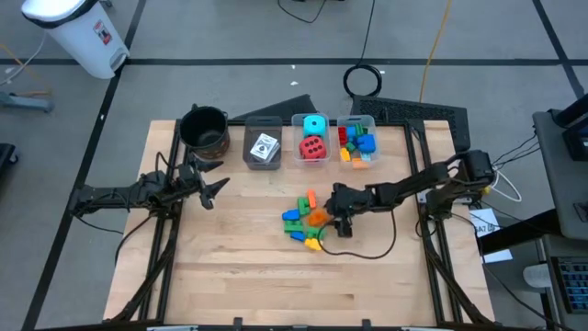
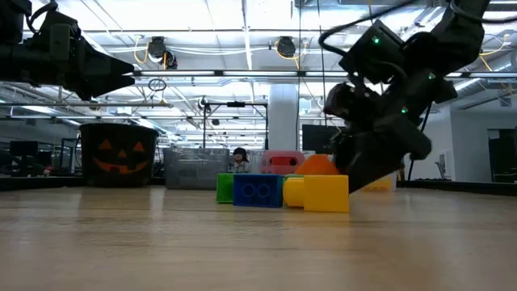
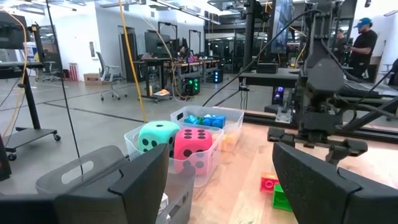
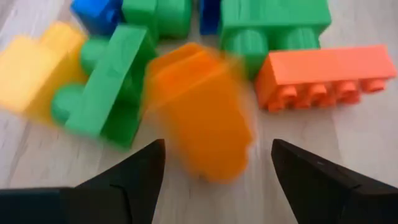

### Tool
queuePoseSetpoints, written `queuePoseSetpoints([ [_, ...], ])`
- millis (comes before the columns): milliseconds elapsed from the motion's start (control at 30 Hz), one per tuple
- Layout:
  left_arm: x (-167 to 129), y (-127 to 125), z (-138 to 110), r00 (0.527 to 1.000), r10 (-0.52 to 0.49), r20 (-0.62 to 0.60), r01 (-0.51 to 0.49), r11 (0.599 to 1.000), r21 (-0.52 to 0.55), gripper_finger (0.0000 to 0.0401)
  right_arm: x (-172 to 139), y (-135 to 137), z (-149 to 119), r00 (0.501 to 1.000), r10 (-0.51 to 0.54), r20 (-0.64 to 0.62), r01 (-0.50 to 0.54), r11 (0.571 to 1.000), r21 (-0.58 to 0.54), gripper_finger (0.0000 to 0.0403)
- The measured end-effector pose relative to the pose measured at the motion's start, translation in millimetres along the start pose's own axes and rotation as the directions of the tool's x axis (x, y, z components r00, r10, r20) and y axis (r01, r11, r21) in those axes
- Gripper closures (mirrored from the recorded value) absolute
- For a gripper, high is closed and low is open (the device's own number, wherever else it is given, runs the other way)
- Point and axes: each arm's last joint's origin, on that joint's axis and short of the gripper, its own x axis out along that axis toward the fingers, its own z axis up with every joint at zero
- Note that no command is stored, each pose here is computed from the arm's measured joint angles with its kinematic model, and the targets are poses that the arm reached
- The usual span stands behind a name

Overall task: Pick & Place Toys
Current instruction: Put the orange one stud game piece into the right transparent bin

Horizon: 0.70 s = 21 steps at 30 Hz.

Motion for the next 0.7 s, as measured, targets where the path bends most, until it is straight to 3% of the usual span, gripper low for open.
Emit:
queuePoseSetpoints([
  [133, 0.0, 0.0, 0.0, 1.0, 0.0, 0.0, 0.0, 1.0, 0.0, 0.0109, -9.0, -0.6, -2.3, 0.998, -0.025, -0.056, 0.023, 0.999, -0.037, 0.0131],
  [467, 0.0, 0.0, 0.0, 1.0, 0.001, 0.0, -0.001, 1.0, 0.0, 0.0109, -19.7, -1.8, 14.9, 0.996, -0.028, 0.09, 0.033, 0.998, -0.053, 0.0147],
  [700, 0.0, 0.0, 0.1, 1.0, 0.001, 0.001, -0.001, 1.0, 0.0, 0.0109, -18.8, -9.9, 15.5, 0.994, -0.05, 0.101, 0.053, 0.998, -0.03, 0.0149],
])
